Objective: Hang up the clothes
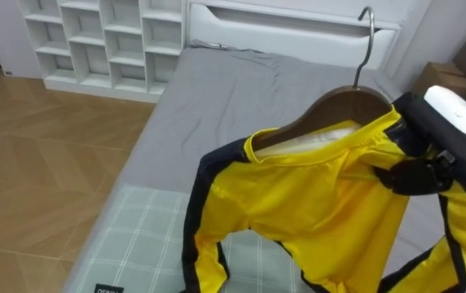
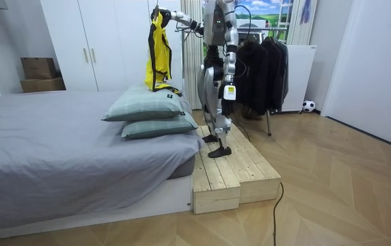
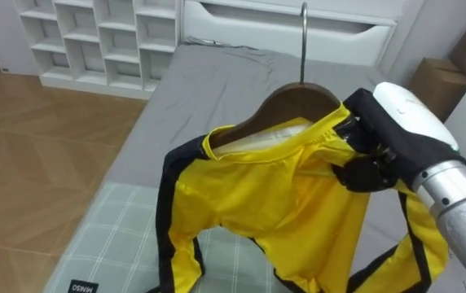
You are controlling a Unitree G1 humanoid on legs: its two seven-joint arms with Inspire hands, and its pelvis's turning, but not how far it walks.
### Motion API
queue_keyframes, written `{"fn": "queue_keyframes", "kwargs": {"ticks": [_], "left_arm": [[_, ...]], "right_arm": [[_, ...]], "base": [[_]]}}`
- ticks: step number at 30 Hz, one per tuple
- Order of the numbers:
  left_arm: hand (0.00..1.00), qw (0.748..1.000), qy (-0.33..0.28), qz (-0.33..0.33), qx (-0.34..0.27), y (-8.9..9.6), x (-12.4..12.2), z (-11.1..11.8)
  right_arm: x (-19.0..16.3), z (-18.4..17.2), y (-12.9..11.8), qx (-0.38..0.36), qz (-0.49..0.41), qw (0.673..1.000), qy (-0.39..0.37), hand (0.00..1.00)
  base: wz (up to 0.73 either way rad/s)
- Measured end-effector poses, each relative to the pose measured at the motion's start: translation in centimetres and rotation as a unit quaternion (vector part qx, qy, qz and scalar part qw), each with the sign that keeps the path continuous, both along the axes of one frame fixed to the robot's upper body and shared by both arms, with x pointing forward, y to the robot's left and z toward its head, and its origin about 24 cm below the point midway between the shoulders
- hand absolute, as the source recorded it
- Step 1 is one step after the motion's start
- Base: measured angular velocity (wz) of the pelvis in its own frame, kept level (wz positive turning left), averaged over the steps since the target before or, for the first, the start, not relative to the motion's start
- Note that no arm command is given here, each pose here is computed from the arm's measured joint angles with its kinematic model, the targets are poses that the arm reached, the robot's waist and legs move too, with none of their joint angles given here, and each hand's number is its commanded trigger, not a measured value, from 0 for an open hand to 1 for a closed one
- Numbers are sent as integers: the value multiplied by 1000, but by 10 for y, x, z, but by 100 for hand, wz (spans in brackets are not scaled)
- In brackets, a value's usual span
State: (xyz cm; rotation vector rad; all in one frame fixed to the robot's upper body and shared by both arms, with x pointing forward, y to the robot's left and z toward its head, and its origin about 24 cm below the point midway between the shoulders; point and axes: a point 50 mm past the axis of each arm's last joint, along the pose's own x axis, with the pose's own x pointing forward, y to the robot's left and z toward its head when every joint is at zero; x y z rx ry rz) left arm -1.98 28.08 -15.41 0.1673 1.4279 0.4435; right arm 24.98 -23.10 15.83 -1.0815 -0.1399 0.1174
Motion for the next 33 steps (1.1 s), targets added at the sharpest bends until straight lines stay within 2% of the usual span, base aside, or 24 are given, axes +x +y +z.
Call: {"fn": "queue_keyframes", "kwargs": {"ticks": [12, 25, 33], "left_arm": [[0, 1000, -5, -14, 0, -2, 10, -1], [0, 1000, 4, -13, 5, 0, 6, -1], [0, 998, 33, -60, 10, 0, 3, 0]], "right_arm": [[-10, -12, 2, -5, -2, 1000, 29, 100], [-18, -27, 0, 8, -14, 998, 54, 100], [-25, -42, -5, 19, -47, 996, 70, 100]], "base": [[0], [-5], [-18]]}}
